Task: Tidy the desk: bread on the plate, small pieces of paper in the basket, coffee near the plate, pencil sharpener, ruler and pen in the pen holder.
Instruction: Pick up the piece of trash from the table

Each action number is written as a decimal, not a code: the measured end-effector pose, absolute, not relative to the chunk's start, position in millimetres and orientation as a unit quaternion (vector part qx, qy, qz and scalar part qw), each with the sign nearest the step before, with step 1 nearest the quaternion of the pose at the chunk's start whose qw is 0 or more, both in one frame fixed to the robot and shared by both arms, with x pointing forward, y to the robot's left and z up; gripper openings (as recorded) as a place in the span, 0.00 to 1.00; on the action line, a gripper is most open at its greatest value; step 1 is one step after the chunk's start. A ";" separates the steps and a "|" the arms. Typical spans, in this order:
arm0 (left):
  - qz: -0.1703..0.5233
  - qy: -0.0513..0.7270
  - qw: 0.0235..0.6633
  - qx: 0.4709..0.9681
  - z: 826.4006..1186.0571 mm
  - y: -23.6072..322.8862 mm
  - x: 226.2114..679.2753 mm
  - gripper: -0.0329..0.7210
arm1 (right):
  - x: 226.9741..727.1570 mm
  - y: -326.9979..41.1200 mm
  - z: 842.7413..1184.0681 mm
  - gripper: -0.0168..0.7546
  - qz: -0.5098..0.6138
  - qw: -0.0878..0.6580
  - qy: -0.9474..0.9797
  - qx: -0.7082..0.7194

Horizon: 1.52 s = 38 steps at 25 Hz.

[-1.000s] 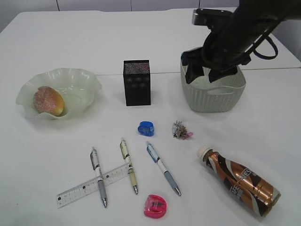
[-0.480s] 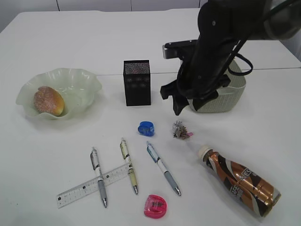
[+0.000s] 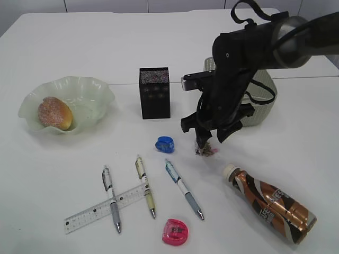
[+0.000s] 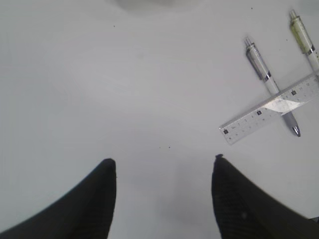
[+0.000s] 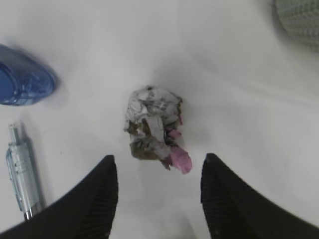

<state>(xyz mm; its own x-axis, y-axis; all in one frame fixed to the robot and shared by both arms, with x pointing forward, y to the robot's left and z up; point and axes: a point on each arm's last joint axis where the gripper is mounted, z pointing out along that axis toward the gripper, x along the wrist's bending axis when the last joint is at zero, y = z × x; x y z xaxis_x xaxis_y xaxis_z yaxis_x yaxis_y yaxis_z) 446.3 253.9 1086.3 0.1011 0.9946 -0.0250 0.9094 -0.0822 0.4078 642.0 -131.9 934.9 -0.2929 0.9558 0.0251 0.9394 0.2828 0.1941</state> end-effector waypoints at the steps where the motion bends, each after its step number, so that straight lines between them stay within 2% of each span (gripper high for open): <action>1: 0.131 0.658 0.163 0.724 1086.3 253.9 446.3 0.63 | 643.1 -131.4 933.9 0.53 0.090 0.050 0.799 0.593; 6: 0.131 0.658 0.163 0.724 1086.3 253.9 446.3 0.63 | 646.8 -127.9 922.1 0.54 0.098 0.042 0.794 0.598; 11: 0.131 0.658 0.163 0.724 1086.3 253.9 446.3 0.63 | 653.5 -124.1 911.9 0.60 0.101 0.037 0.792 0.602; 20: 0.131 0.658 0.163 0.724 1086.3 253.9 446.3 0.63 | 660.9 -121.1 897.4 0.60 0.099 0.036 0.791 0.603; 24: 0.131 0.658 0.163 0.724 1086.3 253.9 446.3 0.63 | 661.3 -120.9 895.5 0.50 0.097 0.035 0.791 0.603; 27: 0.131 0.658 0.163 0.724 1086.3 253.9 446.3 0.63 | 661.6 -120.8 895.0 0.33 0.096 0.035 0.791 0.603; 29: 0.131 0.658 0.163 0.724 1086.3 253.9 446.3 0.63 | 662.0 -120.6 896.0 0.27 0.097 0.035 0.791 0.603; 34: 0.133 0.657 0.167 0.723 1086.7 253.7 447.1 0.63 | 664.1 -119.6 909.5 0.22 0.095 0.034 0.795 0.598; 38: 0.137 0.656 0.173 0.722 1087.3 253.3 448.3 0.63 | 666.2 -118.7 957.7 0.22 0.141 0.061 0.792 0.591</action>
<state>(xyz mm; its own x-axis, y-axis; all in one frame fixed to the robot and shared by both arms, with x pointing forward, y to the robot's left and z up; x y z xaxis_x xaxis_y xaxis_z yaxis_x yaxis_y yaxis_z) 448.3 253.3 1087.3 0.1027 0.9943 -0.0285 0.8992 -0.0805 0.4300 666.2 -118.7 957.7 -0.2946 0.9531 0.0693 0.9185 0.2624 0.2957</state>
